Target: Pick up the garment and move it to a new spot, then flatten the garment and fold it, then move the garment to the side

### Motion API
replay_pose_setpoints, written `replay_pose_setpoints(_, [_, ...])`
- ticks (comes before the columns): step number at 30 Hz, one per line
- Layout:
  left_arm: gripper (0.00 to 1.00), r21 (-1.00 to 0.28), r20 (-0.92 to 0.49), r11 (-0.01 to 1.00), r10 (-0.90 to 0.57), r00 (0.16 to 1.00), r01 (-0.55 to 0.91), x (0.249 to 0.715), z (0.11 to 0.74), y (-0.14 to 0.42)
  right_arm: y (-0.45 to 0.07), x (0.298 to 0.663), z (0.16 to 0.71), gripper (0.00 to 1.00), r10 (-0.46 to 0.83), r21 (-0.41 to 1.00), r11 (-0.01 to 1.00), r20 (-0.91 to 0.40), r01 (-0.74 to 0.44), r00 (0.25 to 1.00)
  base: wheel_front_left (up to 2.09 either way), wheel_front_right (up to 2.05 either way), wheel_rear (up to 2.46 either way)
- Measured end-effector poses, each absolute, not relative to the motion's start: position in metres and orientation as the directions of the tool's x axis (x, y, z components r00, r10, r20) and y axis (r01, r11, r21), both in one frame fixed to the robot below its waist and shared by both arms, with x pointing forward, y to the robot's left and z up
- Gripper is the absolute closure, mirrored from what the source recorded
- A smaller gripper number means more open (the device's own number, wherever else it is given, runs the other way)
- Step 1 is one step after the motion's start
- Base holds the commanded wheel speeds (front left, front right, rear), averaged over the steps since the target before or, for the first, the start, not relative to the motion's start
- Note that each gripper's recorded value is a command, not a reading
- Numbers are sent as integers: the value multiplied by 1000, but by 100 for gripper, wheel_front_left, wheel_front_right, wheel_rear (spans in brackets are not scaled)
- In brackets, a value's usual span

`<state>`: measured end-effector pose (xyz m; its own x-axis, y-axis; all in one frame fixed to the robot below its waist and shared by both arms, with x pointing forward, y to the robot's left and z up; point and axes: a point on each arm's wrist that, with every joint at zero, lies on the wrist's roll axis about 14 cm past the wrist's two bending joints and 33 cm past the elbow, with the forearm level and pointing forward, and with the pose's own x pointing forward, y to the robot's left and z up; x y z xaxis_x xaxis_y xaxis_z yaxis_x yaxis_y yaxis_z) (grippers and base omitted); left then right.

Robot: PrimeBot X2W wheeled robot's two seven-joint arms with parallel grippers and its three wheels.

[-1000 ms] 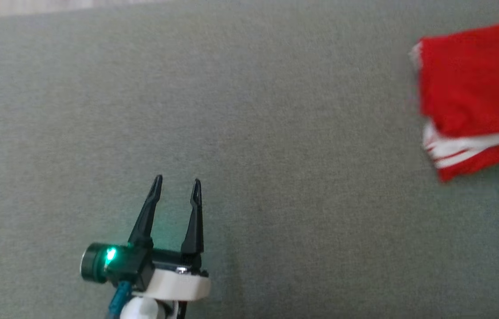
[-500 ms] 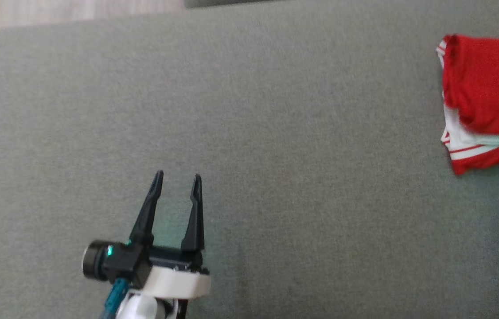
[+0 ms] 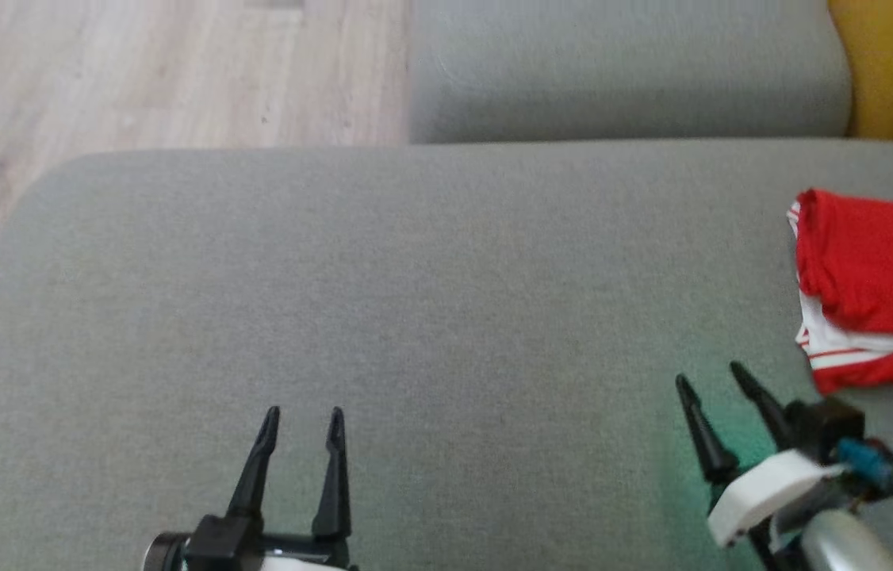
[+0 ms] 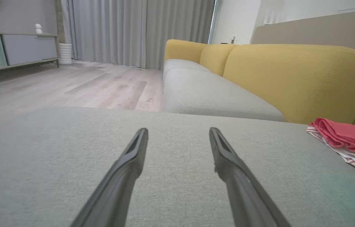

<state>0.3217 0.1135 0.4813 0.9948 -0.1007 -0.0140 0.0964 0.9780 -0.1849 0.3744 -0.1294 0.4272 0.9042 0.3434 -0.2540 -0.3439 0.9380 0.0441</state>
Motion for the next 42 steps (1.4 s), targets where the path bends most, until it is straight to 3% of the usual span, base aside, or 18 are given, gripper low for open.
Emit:
replay_pose_setpoints(7, [0, -157, 19, 987, -28, 999, 31, 303, 489, 135, -107, 354, 447, 0, 352, 89, 935, -131, -343, 927, 0, 0, 0])
replay_pose_setpoints(12, [0, -153, 27, 988, -15, 1000, 19, 295, 490, 139, -119, 338, 475, 0, 283, 89, 956, -24, -280, 959, 0, 0, 0])
replay_pose_setpoints(19, [0, -154, 22, 988, -6, 1000, 9, 291, 488, 143, -123, 304, 474, 0, 254, 63, 966, -21, -252, 967, 0, 0, 0])
replay_pose_setpoints(32, [0, -132, 12, 991, -28, 1000, 29, 289, 483, 140, -123, 304, 480, 0, 236, 68, 969, -1, -236, 972, 0, 0, 0])
replay_pose_setpoints(33, [100, -132, 9, 991, -28, 1000, 29, 288, 483, 140, -124, 304, 480, 100, 235, 68, 970, -1, -235, 972, 0, 0, 0])
replay_pose_setpoints(42, [100, -155, -133, 988, -20, 991, -1, 271, 441, 142, -127, 288, 441, 100, 223, 115, 971, -131, -208, 966, 0, 0, 0])
